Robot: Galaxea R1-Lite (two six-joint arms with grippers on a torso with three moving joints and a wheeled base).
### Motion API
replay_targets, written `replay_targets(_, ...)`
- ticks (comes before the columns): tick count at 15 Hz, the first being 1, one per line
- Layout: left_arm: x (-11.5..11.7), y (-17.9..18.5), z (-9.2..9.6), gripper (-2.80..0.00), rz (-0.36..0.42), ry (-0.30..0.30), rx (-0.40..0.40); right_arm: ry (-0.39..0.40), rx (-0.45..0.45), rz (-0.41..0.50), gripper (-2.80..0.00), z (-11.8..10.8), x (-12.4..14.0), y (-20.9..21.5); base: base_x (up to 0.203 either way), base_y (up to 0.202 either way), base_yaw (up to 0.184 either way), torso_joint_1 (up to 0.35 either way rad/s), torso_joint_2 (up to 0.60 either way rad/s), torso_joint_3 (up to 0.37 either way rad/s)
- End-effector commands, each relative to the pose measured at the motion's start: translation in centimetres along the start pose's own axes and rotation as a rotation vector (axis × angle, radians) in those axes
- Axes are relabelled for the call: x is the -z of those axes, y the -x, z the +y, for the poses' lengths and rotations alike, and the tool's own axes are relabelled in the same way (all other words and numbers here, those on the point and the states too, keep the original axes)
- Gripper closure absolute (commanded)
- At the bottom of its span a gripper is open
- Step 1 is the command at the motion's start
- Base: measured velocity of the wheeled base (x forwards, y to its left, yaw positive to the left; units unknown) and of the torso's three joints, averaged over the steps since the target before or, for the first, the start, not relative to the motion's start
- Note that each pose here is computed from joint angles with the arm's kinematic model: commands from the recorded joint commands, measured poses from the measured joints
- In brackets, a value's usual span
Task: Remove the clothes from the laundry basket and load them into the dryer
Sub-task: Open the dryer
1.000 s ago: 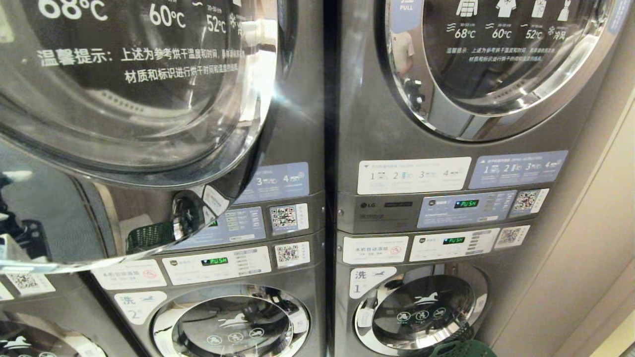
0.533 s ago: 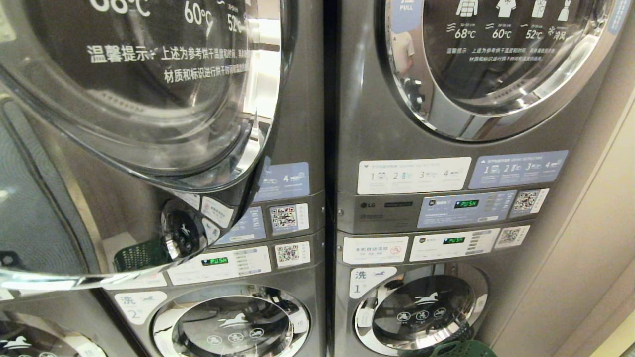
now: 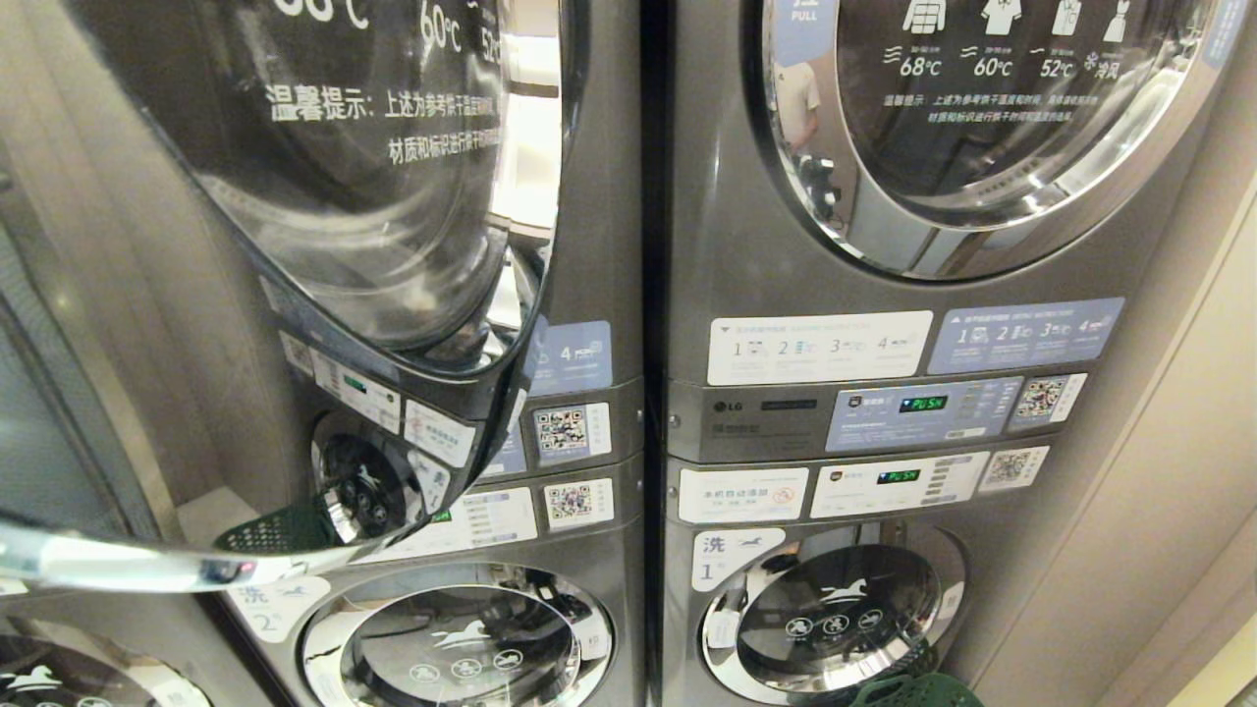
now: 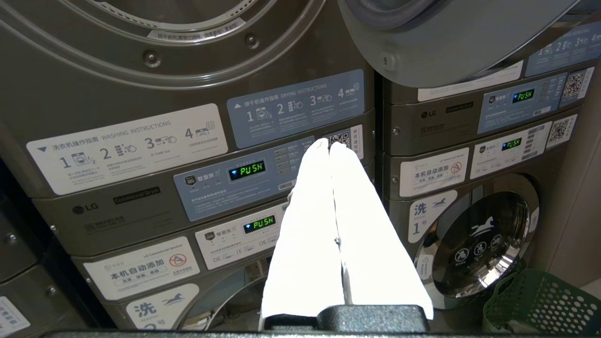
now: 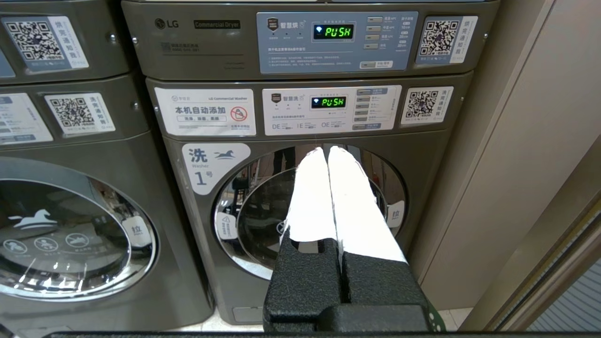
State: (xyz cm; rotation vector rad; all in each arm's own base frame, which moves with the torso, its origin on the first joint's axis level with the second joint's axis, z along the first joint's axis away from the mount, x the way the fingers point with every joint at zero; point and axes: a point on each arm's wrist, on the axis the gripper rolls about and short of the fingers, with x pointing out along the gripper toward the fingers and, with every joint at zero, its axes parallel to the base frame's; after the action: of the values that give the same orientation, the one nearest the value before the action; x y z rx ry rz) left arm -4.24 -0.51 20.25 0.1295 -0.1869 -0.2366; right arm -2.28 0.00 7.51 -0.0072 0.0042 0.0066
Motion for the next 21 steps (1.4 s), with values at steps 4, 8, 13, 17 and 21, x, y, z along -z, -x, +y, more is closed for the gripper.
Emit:
replay_targets(4, 0.2, 0.0, 0.0, 0.00, 0.006, 0.000, -0.016, 0.000, -0.001, -0.001, 0.00, 0.0, 0.0, 0.0, 0.000, 0.000, 0.000, 0.000, 0.00, 0.000)
replay_targets(8, 0.4, -0.1, 0.0, 0.00, 0.005, 0.002, -0.010, -0.003, 0.000, -0.001, 0.00, 0.0, 0.0, 0.0, 0.000, 0.000, 0.000, 0.000, 0.00, 0.000)
replay_targets(13, 0.2, -0.2, 0.0, 0.00, 0.004, 0.002, 0.007, -0.003, 0.000, -0.003, 0.00, 0.0, 0.0, 0.0, 0.000, 0.000, 0.000, 0.001, 0.00, 0.141)
replay_targets(17, -0.3, -0.6, 0.1, 0.00, 0.006, 0.003, 0.033, -0.003, 0.000, -0.003, 0.00, 0.0, 0.0, 0.0, 0.000, 0.000, 0.000, 0.000, 0.00, 0.199)
replay_targets(21, -2.8, -3.6, 0.8, 0.00, 0.057, -0.009, 0.191, 0.004, -0.001, -0.003, 0.00, 0.0, 0.0, 0.0, 0.000, 0.000, 0.000, 0.000, 0.00, 0.129)
